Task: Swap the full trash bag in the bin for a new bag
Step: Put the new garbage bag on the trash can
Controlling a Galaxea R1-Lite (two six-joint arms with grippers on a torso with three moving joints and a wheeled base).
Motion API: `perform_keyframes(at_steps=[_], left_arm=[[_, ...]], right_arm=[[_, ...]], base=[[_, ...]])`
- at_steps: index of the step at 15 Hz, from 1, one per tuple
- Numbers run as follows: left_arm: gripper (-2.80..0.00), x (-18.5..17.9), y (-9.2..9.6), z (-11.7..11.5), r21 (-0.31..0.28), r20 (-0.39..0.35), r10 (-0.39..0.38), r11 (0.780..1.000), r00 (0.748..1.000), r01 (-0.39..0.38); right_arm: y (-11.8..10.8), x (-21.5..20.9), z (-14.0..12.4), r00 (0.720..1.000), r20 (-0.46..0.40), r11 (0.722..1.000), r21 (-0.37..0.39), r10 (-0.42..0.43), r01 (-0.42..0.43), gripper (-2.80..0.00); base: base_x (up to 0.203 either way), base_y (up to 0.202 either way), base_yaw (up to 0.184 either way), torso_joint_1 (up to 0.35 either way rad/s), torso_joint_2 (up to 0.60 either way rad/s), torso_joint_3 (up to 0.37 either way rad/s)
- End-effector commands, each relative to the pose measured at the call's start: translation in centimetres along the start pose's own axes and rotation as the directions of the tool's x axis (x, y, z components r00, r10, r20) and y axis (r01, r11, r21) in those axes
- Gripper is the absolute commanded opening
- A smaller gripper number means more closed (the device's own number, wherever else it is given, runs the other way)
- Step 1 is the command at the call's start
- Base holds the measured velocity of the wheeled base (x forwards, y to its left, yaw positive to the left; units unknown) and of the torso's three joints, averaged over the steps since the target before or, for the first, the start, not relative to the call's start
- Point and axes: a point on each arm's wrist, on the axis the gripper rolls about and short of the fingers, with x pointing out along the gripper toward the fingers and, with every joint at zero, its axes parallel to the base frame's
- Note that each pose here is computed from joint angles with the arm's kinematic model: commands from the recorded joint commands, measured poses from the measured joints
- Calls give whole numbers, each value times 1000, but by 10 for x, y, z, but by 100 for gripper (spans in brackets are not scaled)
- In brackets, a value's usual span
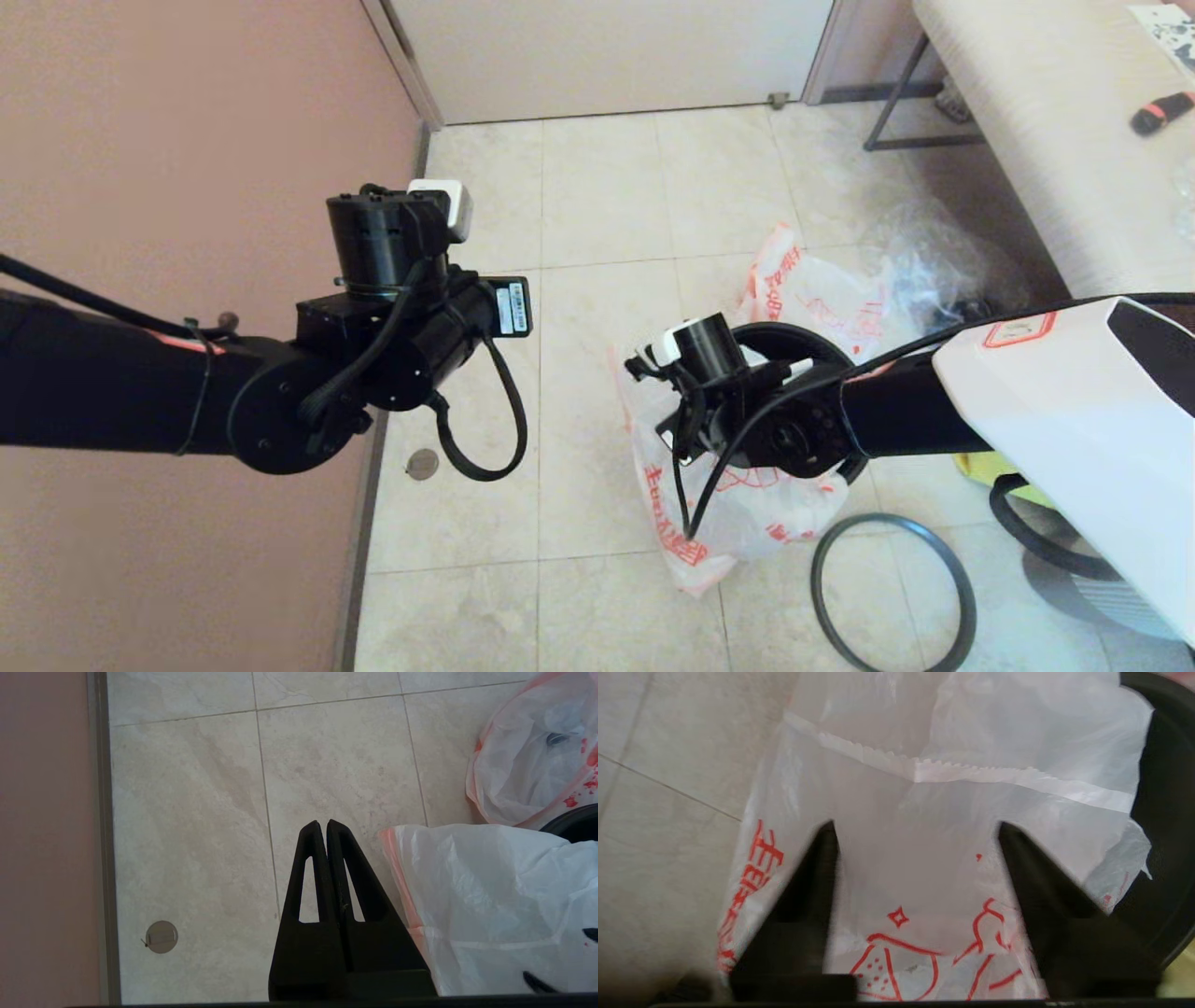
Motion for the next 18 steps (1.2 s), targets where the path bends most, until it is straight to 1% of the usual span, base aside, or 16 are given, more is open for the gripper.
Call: perform_keyframes(at_steps=[1,3,5,7,8,10,12,14,16,18], left_arm=[[-280,0,0,0,-2,2,3,1000,1000,-3],[-280,0,0,0,-2,2,3,1000,1000,-3],[-280,0,0,-1,0,-1,2,1000,1000,-2],[-280,1,-1,-3,2,-5,0,1000,1000,0],[-280,0,-3,-3,4,-7,-3,1000,1000,3],[-280,-1,-6,-5,7,-11,-12,1000,1000,12],[-280,0,-7,-6,8,-15,-14,1000,1000,14],[-280,1,-10,-9,13,-23,-21,1000,1000,21],[-280,1,-17,-16,23,-41,-38,999,998,39],[-280,3,-27,-26,37,-68,-56,998,996,59]], right_arm=[[0,7,-5,1000,-17,1000,-4,-6,6,-280],[-2,8,-5,1000,-18,1000,1,-9,9,-280],[-8,-3,2,1000,4,1000,20,-13,13,-280],[-23,-25,9,999,35,999,41,-21,19,-280],[-29,-35,8,999,36,998,54,-24,22,-280],[-43,-49,5,999,33,994,107,-37,33,-280],[-64,-61,-1,998,22,986,157,-64,60,-280],[-90,-67,-15,995,-14,976,191,-102,103,-280],[-121,-66,-30,988,-52,960,232,-147,155,-280],[-148,-63,-40,986,-65,948,273,-150,163,-280]], base=[[0,0,0,0,0,0],[0,0,0,0,0,0],[0,0,0,0,0,0],[0,0,0,0,0,0],[0,0,0,0,0,0],[0,0,0,0,0,0],[0,0,0,0,0,0],[0,0,0,0,0,0],[0,0,0,0,0,0],[0,0,0,0,0,0]])
